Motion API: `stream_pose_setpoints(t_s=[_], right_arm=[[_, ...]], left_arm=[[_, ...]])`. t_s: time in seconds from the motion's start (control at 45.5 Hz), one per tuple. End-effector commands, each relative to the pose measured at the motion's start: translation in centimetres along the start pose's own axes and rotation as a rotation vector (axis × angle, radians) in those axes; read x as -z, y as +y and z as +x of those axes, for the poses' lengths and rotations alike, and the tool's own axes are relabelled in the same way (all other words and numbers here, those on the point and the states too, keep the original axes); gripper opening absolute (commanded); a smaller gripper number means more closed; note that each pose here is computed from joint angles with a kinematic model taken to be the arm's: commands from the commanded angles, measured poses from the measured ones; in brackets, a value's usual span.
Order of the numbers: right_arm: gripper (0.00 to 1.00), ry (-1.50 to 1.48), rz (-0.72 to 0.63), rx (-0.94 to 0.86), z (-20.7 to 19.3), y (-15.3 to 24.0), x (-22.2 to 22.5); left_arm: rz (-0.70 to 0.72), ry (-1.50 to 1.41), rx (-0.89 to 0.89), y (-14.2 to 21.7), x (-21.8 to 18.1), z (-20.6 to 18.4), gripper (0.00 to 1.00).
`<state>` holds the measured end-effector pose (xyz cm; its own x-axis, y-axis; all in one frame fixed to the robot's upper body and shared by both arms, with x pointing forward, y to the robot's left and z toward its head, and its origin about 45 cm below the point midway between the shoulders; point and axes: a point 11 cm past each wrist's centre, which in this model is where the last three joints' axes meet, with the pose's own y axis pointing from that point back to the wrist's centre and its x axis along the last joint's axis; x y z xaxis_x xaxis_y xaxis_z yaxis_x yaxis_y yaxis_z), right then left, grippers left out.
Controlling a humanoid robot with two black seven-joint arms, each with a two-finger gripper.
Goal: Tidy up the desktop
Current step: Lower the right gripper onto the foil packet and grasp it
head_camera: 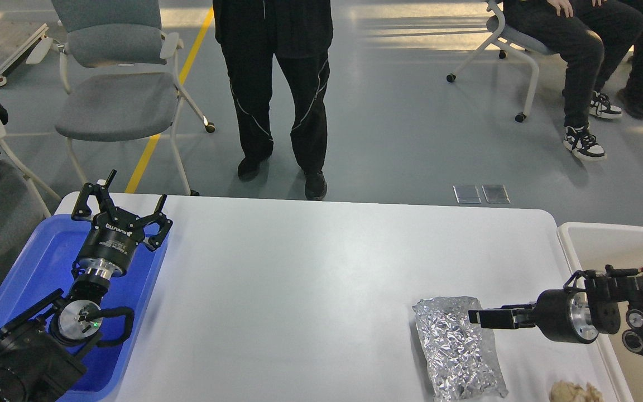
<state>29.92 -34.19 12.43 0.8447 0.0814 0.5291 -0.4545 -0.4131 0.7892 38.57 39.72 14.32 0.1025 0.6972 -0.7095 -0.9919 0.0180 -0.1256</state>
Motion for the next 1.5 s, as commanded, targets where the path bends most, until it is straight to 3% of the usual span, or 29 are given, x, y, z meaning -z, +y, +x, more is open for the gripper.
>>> stream_pose_setpoints(t_s=[0.0,0.55,0.858,0.924,1.056,1.122,1.144,1.474], right_arm=[[0.99,-0.006,-0.058,0.047,-3.6,-1.3,-1.9],[0.99,-0.027,-0.057,-0.021,-4.2,-2.9,-1.5],[0.83,-0.026,-0.035,-0.019,-4.4,-4.1,-0.5],[0.74,-0.028,-0.031,-0.028,-4.1,-4.2,-0.4],[0.35,-0.02,-0.03,-0.029,-4.0,-4.2,-0.4],[0.04,-0.015,-0.034,-0.025,-4.0,-4.1,-0.5],[0.0,-0.017,-0.039,-0.025,-4.1,-4.1,-0.7],[0.0,-0.009,-0.061,-0.04,-3.4,-3.7,-1.6]], left_arm=[[0.0,0.0,0.0,0.0,0.0,0.0,1.0],[0.0,0.001,0.001,0.0,0.0,0.0,1.0],[0.0,0.0,0.0,0.0,0.0,0.0,1.0],[0.0,0.0,0.0,0.0,0.0,0.0,1.0],[0.0,0.001,0.001,0.0,0.0,0.0,1.0],[0.0,0.0,0.0,0.0,0.0,0.0,1.0],[0.0,0.0,0.0,0.0,0.0,0.0,1.0],[0.0,0.001,0.001,0.0,0.0,0.0,1.0]])
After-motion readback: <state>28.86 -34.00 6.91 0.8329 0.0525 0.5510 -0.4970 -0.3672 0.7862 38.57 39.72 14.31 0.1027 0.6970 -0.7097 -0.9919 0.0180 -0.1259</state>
